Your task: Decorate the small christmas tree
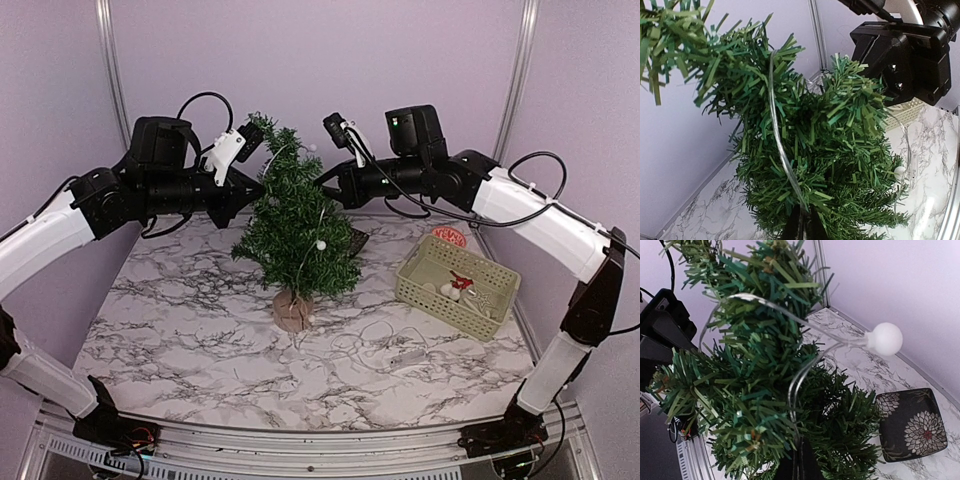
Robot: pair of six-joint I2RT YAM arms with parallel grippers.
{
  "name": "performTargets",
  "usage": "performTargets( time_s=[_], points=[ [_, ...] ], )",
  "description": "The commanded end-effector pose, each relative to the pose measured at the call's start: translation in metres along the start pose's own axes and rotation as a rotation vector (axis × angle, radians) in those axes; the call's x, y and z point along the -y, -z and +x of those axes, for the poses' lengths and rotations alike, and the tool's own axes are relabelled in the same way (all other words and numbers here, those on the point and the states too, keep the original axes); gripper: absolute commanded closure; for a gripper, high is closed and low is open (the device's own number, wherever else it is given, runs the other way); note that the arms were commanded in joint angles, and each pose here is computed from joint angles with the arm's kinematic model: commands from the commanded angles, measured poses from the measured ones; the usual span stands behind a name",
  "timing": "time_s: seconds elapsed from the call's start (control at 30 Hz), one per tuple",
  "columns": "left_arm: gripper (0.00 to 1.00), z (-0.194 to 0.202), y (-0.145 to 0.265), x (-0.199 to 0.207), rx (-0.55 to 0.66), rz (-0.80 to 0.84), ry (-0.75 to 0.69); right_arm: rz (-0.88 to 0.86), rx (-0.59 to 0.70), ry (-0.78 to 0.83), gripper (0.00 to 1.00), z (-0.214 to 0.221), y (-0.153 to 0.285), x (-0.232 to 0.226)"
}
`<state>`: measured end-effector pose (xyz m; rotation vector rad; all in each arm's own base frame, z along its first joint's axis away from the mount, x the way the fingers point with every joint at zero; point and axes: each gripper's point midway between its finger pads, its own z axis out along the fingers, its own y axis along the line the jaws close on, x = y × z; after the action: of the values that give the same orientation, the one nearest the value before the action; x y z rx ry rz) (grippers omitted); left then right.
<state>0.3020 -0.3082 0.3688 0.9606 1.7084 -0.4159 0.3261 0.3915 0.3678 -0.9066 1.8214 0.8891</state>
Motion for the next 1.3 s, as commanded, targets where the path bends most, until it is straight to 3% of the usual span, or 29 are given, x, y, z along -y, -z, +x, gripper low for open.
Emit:
performTargets(
  time_s=[0.0,0.3,0.7,0.93,1.1,1.27],
  points=[
    [0.98,0.004,0.001,-0.004,-0.006,-0.023,0.04,-0.046,0.058,-0.007,1.0,-0.017,0.011,-0.011],
    [1.0,0.024,-0.006,-0.001,-0.052,-0.017,0.05,-0.008,0.04,-0.022,1.0,-0.008,0.009,-0.003],
    [1.0,0.053,-0.017,0.004,-0.137,0.004,0.046,-0.015,0.104,-0.004,0.99,-0.028,0.021,-0.009],
    [1.0,0.064,-0.018,0.006,-0.171,0.01,0.044,-0.022,0.076,-0.01,0.89,-0.018,0.018,-0.009],
    [0.76,0.048,-0.003,0.007,-0.091,0.014,0.058,0.002,0.079,-0.001,0.78,-0.018,0.029,-0.009],
    [0.48,0.038,0.02,0.004,0.002,-0.014,0.092,0.036,0.103,0.01,0.49,-0.022,0.048,-0.01]
  ],
)
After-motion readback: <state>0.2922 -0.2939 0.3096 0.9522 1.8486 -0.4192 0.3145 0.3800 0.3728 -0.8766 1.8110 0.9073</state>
